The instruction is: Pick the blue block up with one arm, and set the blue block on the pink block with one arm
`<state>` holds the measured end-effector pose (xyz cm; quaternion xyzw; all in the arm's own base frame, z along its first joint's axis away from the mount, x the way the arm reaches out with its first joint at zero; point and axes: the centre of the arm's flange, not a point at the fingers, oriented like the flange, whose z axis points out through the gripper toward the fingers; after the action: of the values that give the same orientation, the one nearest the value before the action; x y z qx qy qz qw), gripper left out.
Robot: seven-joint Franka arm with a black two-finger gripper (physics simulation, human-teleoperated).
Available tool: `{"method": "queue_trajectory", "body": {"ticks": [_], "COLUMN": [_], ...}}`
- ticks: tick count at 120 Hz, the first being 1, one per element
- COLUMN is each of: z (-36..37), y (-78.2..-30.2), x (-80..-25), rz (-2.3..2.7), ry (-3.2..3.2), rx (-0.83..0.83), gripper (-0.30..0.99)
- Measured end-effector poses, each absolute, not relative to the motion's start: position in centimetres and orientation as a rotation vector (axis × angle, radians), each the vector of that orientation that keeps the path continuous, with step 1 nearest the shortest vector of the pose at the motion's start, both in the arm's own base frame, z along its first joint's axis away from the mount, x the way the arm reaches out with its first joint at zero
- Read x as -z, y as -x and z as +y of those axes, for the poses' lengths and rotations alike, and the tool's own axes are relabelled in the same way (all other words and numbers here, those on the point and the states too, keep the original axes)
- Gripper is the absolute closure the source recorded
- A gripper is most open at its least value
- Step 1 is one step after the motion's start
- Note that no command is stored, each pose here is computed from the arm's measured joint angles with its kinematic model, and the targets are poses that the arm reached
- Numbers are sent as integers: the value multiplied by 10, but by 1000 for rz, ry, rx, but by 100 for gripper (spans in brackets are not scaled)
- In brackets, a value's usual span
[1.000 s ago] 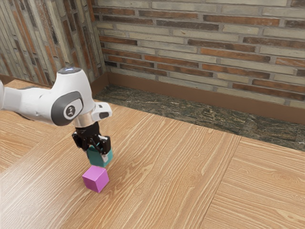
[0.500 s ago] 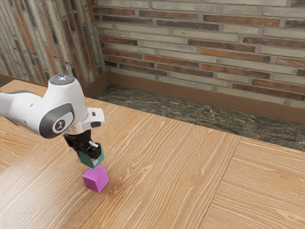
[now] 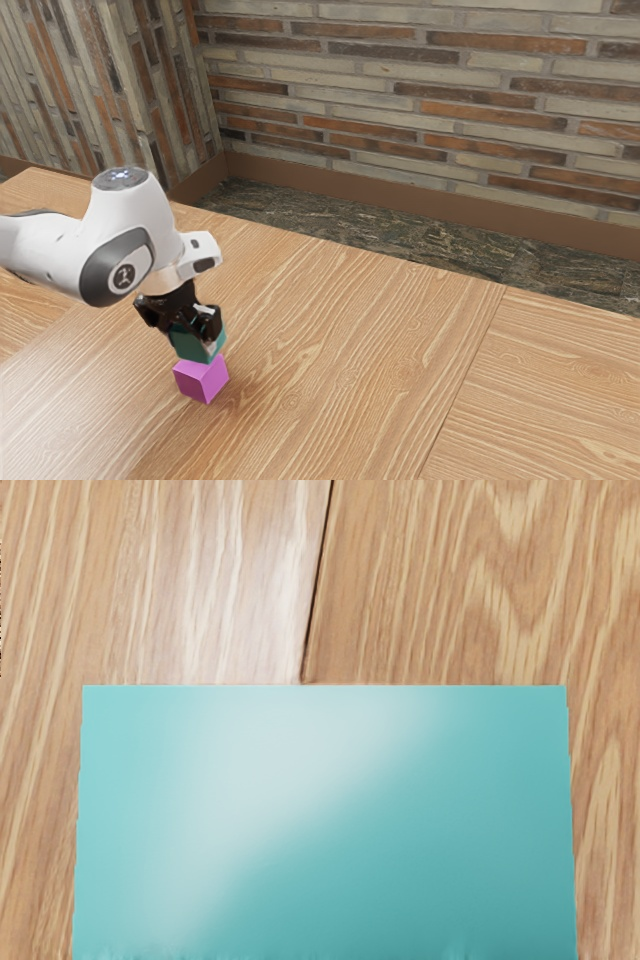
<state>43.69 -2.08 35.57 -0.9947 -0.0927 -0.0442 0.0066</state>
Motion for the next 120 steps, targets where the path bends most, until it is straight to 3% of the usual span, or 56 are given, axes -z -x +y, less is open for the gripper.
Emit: {"method": "queue_trajectory", "body": {"ticks": [60, 120], "z": [-1, 7], "y": [-437, -447], "x": [-337, -342], "rz": [-412, -165], "ry": [3119, 3133], "rx": [66, 108], "gripper": [31, 31]}}
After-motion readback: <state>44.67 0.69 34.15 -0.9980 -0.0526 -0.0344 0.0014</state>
